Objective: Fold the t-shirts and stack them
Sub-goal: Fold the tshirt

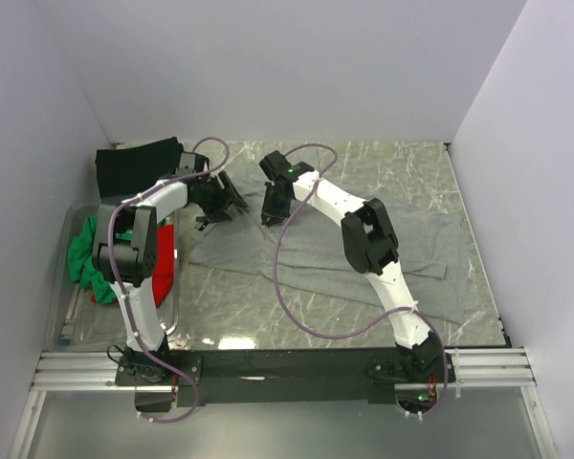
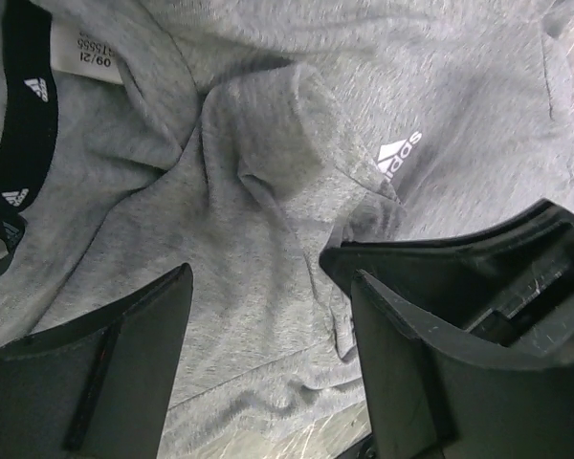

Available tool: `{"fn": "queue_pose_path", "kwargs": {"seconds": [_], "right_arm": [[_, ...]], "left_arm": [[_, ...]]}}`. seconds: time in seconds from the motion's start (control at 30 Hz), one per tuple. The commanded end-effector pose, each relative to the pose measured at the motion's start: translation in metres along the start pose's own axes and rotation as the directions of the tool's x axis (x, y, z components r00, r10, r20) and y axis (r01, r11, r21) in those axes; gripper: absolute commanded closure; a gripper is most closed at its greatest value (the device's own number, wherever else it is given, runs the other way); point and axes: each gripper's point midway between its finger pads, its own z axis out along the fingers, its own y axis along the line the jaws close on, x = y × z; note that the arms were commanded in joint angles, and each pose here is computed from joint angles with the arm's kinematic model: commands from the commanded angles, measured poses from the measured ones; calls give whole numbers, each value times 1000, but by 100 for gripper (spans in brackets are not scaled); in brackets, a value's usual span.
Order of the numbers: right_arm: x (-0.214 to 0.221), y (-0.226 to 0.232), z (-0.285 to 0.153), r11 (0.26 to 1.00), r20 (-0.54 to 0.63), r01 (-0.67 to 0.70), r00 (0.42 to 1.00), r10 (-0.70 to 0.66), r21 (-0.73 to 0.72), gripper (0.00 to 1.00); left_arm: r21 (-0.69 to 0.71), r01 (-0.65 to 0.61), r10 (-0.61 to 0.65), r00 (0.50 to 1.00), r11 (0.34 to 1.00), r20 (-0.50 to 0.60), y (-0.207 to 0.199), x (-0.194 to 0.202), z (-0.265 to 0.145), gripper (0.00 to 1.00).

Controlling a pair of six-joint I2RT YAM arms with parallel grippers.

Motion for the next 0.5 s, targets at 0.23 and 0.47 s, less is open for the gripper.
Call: {"fn": "queue_pose_path", "kwargs": {"seconds": [0.23, 0.47], "right_arm": [[-7, -6, 3, 999, 21, 17, 1000, -18, 34, 81], [-14, -7, -8, 1000, 55, 1, 998, -3, 28, 100]], "left_arm": [[-27, -8, 8, 1000, 1000, -18, 14, 13, 3, 27], [-70, -4, 2, 999, 998, -32, 31, 25, 5, 27]]}}
